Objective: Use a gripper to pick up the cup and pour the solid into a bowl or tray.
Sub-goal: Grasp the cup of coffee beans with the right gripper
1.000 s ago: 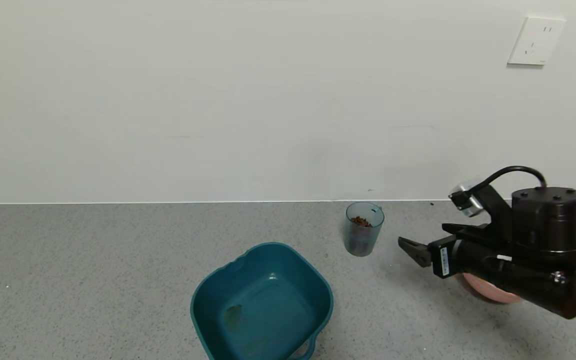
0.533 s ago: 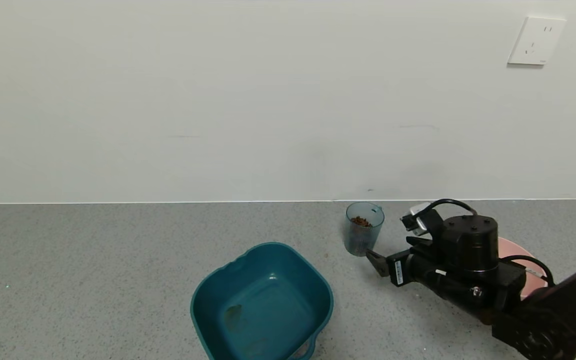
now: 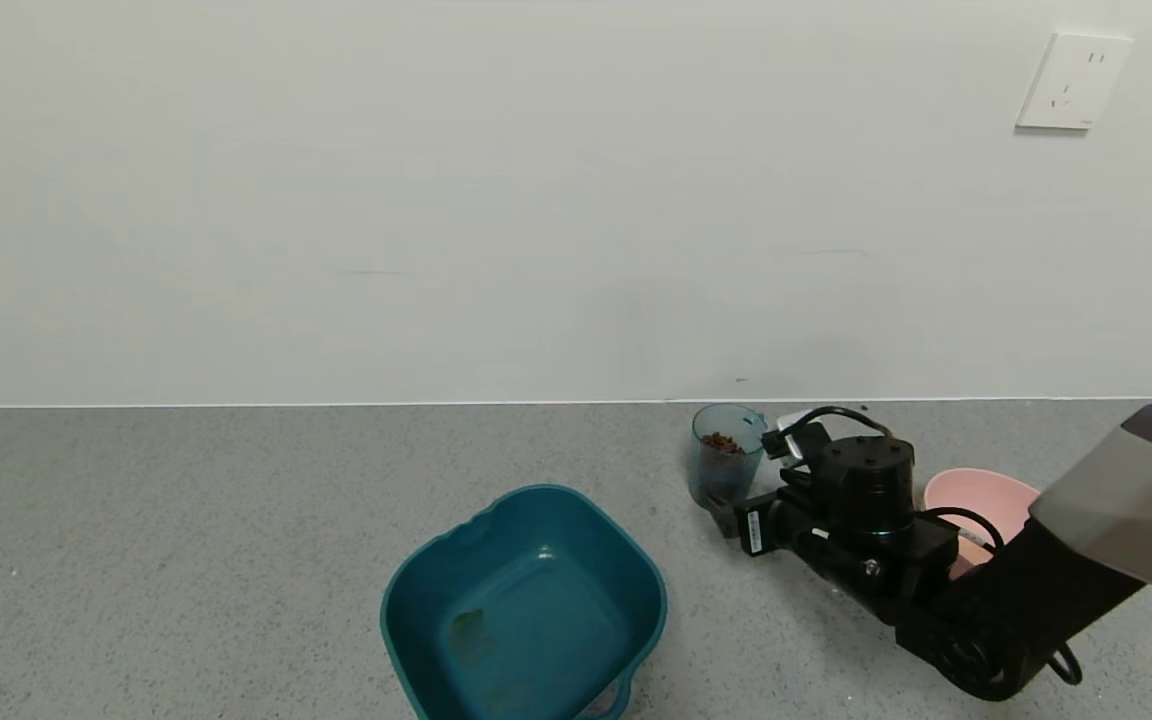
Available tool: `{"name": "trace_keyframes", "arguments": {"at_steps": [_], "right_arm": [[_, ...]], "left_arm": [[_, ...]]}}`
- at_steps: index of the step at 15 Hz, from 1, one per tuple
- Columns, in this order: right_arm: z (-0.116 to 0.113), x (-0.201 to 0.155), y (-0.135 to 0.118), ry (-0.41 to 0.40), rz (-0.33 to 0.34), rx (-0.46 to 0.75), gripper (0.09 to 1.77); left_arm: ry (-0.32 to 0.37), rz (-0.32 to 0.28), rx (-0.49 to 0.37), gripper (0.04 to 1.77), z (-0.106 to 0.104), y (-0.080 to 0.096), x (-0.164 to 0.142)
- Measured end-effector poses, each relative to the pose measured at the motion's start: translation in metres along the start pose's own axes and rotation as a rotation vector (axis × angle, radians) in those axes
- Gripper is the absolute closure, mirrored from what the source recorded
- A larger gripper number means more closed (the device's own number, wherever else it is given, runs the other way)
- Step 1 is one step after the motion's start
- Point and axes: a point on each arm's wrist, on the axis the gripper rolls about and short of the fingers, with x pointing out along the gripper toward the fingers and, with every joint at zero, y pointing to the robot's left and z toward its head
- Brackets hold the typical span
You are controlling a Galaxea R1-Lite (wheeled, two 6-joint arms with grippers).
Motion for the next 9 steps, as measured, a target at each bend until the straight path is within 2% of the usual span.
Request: {"name": "trace_keyframes", "arguments": {"at_steps": [9], "right_arm": [[-0.003, 0.028, 0.004, -0.060, -0.025, 0.022, 0.15]], "left_arm": [[0.000, 0.000, 0.000, 0.06, 0.000, 0.000, 0.000]]}}
